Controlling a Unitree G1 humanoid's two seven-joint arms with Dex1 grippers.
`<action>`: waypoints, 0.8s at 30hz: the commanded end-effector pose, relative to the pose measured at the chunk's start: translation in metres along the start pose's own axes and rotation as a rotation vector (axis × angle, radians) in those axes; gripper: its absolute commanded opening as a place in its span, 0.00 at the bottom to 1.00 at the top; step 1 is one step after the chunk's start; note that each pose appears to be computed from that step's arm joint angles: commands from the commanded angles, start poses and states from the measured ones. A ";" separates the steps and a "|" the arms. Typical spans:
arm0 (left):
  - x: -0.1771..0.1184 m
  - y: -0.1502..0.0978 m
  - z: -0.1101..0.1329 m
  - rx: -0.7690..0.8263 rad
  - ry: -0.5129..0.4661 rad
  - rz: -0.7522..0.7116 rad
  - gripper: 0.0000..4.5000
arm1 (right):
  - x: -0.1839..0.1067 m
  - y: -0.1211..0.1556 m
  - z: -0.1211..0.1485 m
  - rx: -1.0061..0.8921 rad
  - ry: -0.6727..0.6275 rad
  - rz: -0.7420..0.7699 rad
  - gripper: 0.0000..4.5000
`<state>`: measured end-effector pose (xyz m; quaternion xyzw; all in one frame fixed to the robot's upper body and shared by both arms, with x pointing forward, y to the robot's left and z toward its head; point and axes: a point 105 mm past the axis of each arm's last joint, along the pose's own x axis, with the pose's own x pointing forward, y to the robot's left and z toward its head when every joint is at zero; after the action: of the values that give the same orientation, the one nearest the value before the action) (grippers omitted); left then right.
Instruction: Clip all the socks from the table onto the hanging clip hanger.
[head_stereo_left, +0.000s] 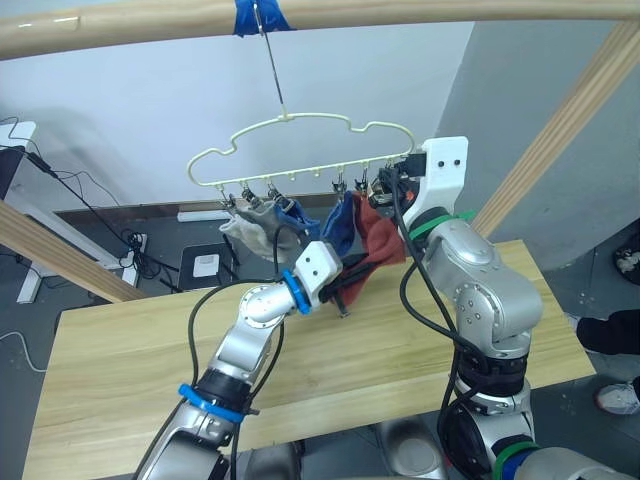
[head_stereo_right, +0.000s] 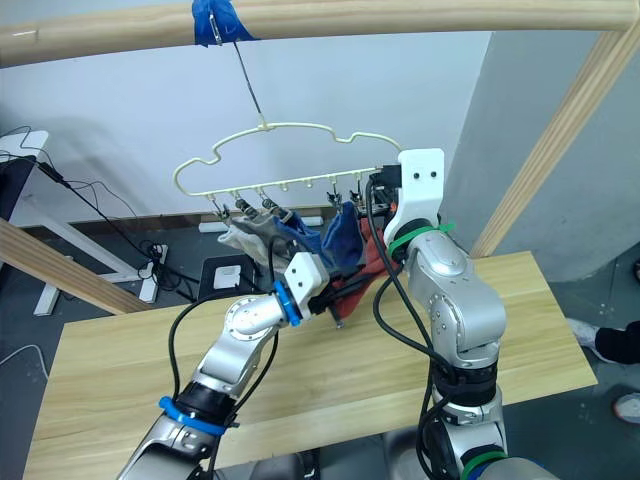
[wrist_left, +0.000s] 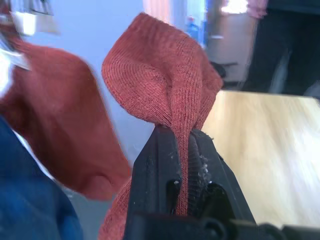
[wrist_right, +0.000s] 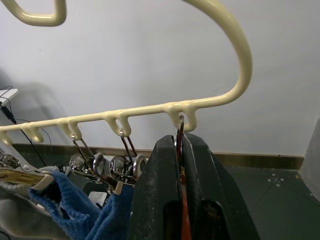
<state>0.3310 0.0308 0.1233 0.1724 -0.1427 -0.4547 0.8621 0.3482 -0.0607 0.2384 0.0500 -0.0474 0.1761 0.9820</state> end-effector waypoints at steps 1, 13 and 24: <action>0.000 0.012 -0.001 -0.058 -0.014 0.094 0.00 | -0.005 0.005 0.019 -0.006 -0.076 0.017 0.00; -0.007 0.017 0.000 -0.097 -0.052 0.143 0.00 | -0.005 0.003 0.020 -0.012 -0.079 0.008 0.00; -0.007 0.022 0.004 -0.123 -0.076 0.194 0.00 | -0.005 0.001 0.020 -0.019 -0.077 0.002 0.00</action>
<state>0.3445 0.0480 0.1215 0.0961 -0.1331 -0.3888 0.9066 0.3489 -0.0629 0.2405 0.0449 -0.0507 0.1723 0.9827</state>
